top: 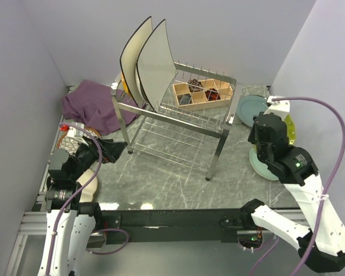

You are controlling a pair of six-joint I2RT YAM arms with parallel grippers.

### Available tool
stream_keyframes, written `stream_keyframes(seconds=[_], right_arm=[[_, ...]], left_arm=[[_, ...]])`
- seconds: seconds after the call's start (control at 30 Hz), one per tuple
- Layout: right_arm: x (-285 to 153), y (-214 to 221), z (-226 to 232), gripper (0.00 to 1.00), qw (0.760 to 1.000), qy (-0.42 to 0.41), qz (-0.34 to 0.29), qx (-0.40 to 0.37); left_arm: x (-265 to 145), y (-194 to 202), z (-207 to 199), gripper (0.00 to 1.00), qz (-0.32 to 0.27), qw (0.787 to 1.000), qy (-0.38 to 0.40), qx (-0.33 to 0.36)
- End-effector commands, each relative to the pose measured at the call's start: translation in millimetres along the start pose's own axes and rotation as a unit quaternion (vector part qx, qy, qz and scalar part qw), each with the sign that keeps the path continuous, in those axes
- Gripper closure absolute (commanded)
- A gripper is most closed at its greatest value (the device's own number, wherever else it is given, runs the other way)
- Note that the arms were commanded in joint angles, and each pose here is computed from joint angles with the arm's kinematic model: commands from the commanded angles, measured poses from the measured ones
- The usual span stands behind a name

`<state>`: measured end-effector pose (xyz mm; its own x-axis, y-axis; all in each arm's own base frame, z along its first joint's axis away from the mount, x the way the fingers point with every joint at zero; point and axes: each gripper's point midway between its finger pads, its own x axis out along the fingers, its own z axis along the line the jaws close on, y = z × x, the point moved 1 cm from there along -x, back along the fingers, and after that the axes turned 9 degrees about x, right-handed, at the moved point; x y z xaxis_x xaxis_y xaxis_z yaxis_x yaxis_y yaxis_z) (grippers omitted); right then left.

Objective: Unload the plates from the dish rack

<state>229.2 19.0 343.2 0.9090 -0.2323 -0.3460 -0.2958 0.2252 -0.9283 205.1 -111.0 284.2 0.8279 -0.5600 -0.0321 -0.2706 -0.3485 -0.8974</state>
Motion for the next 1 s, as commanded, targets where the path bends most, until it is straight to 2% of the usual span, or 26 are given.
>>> stream_keyframes(seconds=[0.0, 0.4, 0.67, 0.97], right_arm=[[12, -2, 16, 1.0, 0.998, -0.042, -0.015, 0.048], [46, 64, 31, 1.0, 0.992, -0.082, 0.029, 0.088], [53, 86, 48, 1.0, 0.984, -0.134, 0.038, 0.112], [66, 110, 53, 1.0, 0.981, -0.137, 0.06, 0.123]], left_arm=[[-1, -8, -7, 0.01, -0.015, 1.0, 0.017, 0.015], [0, -8, -5, 0.0, -0.014, 1.0, 0.011, 0.013], [1, -9, -3, 0.01, -0.016, 1.0, 0.005, 0.012], [1, -8, -1, 0.0, -0.014, 1.0, 0.0, 0.011]])
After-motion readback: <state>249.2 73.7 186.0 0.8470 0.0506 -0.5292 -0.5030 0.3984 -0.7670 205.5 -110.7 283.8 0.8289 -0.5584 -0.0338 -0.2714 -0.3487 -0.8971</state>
